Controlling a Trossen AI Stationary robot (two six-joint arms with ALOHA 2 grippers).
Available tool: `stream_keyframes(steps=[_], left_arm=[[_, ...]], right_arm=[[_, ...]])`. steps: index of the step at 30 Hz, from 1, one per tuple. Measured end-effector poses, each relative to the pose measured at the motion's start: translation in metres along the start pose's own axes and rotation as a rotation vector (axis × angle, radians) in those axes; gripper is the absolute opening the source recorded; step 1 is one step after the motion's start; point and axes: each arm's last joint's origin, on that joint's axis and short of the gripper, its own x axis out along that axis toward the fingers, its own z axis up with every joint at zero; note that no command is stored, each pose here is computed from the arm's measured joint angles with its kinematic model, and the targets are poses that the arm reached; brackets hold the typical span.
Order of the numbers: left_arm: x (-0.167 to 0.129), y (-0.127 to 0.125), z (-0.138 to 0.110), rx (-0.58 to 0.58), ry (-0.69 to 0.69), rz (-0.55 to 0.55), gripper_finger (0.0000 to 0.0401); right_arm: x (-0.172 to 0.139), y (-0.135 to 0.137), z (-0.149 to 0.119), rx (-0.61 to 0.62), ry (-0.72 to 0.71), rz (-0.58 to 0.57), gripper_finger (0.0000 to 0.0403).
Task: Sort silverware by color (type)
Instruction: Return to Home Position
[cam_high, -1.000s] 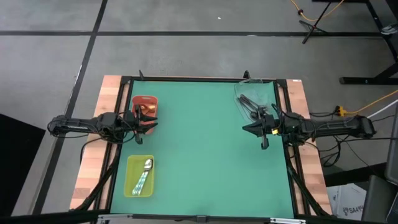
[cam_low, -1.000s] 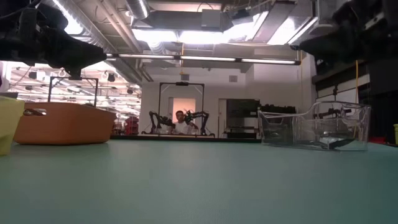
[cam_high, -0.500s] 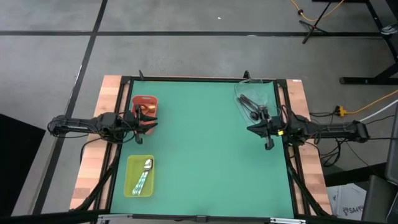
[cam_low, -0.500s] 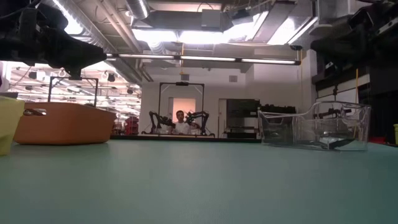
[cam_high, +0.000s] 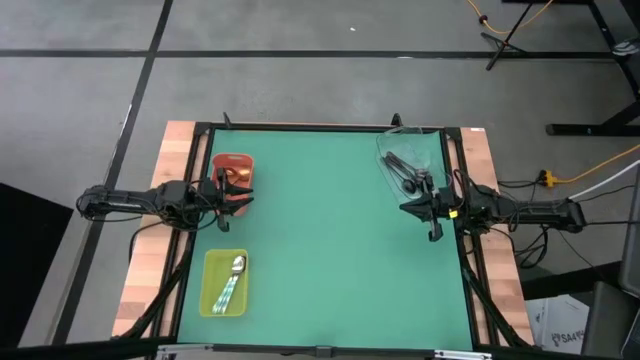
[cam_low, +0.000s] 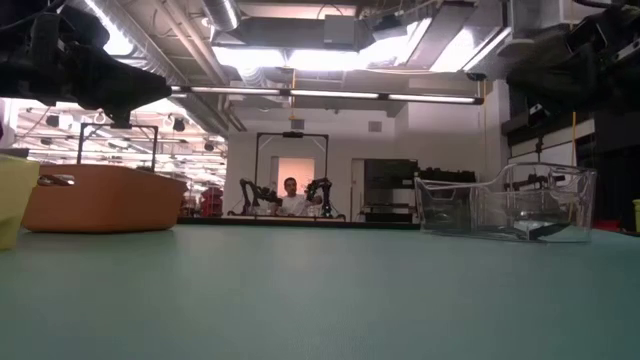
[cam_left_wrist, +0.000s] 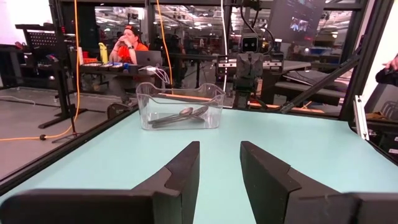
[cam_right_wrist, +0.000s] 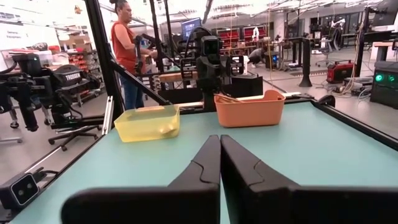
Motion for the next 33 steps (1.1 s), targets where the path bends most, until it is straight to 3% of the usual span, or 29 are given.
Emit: stream_keyframes(steps=[15,29,33], left_arm=[[0.0,0.0,0.0,0.0,0.0,0.0,0.011],[0.0,0.0,0.0,0.0,0.0,0.0,0.011],[0.0,0.0,0.0,0.0,0.0,0.0,0.011]], right_arm=[[-0.0056,-0.0004,-0.0067,-0.011,0.06,-0.006,0.0001],[-0.0073,-0.0004,-0.0047,-0.244,0.035,-0.012,0.0001],[-0.0072,-0.0007,-0.0049,-0.253,0.038,-0.019,0.0001]])
